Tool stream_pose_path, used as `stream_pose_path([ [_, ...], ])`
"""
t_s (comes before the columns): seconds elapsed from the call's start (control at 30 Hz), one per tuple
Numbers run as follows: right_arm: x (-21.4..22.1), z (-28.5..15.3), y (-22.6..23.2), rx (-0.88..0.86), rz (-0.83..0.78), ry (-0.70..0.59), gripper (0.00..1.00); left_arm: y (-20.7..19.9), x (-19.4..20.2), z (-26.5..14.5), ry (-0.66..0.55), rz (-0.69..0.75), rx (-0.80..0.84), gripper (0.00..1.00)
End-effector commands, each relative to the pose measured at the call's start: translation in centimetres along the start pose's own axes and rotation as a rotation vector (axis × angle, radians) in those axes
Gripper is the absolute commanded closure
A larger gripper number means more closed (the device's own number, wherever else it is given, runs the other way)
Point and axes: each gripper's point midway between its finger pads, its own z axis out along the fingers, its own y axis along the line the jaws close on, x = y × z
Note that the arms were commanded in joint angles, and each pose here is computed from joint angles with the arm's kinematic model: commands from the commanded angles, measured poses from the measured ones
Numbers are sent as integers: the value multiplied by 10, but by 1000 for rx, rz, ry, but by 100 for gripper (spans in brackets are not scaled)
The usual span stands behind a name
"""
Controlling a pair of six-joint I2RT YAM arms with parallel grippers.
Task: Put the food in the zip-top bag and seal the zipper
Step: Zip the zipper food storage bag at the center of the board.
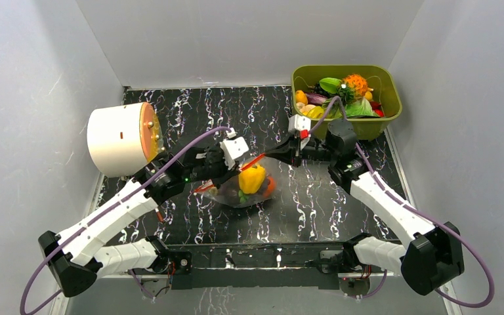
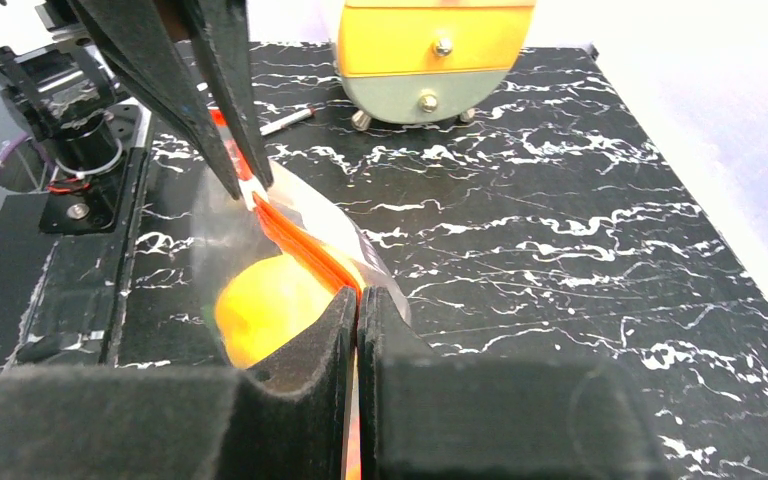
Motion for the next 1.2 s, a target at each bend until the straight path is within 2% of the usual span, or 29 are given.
stream_pose_path([
  [0.0,-40,-21,-40,190,-118,-57,100,0,23,-19,73,3,-24,100],
  [0.4,-34,-51,-73,386,-94,-26,100,-1,31,-27,91,23,-32,100],
  [1.17,-24,-84,-104,612,23,-31,100,-2,40,-52,111,48,-56,100],
])
